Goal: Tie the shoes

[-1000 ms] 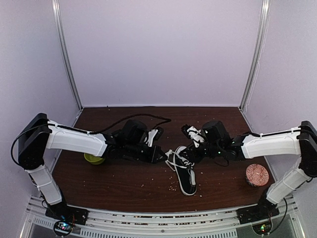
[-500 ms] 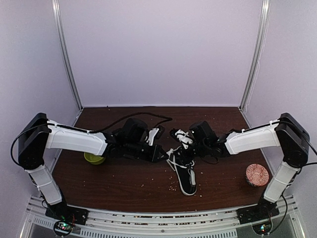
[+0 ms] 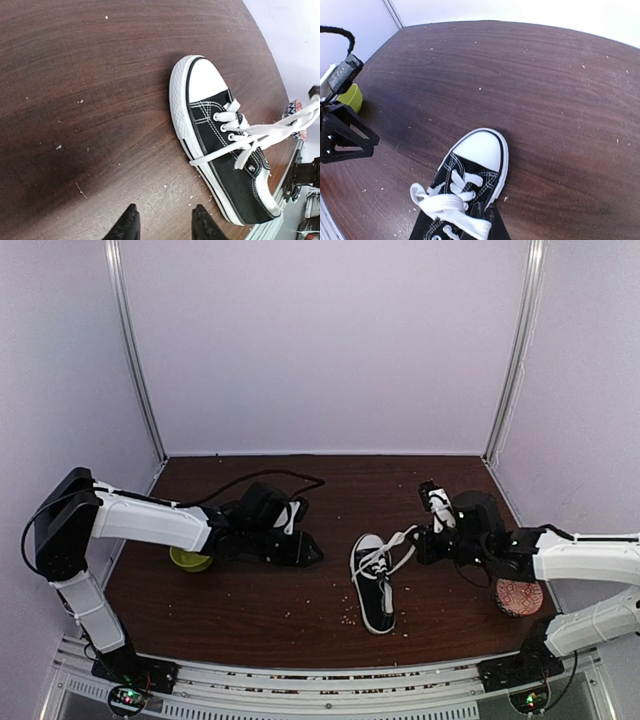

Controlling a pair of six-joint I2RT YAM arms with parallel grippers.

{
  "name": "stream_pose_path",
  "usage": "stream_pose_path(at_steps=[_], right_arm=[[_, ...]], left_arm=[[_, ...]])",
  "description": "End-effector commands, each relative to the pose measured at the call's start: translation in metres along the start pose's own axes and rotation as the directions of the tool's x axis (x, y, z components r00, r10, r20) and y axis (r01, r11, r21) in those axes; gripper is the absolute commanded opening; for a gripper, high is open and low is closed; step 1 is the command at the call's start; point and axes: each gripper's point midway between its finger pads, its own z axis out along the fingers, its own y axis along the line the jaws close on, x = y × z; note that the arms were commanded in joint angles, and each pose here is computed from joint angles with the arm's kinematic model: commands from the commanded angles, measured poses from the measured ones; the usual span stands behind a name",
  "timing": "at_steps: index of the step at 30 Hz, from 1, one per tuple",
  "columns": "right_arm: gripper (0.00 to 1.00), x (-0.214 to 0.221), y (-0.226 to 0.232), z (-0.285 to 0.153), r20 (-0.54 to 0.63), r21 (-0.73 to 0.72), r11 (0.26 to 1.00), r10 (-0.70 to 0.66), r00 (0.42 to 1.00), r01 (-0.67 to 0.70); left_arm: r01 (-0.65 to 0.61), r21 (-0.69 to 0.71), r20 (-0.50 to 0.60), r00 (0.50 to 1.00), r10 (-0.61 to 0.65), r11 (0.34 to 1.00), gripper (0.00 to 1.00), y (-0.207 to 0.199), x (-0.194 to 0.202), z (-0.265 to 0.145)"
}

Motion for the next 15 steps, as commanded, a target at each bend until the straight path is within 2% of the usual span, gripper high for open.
stream_pose_path(at_steps=[1, 6, 9, 15], right_arm=[[0.00, 0.021, -0.011, -0.018, -0.017, 0.017, 0.992, 0.128, 0.992, -0.128], [0.00, 0.005, -0.008, -0.042, 0.070, -0.033, 0.979, 0.201, 0.977, -0.199], [0.00, 0.000, -0.010, -0.049, 0.089, -0.033, 0.978, 0.206, 0.975, -0.204], [0.00, 0.004, -0.009, -0.048, 0.068, -0.028, 0.981, 0.192, 0.979, -0.191]], left_arm=[[-0.056, 0.119, 0.062, 0.997, 0.049, 0.991, 0.44, -0.035, -0.025, -0.008], [-0.168, 0.245, 0.062, 0.985, 0.158, 0.955, 0.56, -0.080, -0.036, -0.001], [-0.234, 0.282, 0.004, 0.970, 0.243, 0.930, 0.60, -0.103, -0.032, 0.012], [-0.300, 0.291, -0.065, 0.941, 0.331, 0.909, 0.63, -0.115, -0.034, 0.036]])
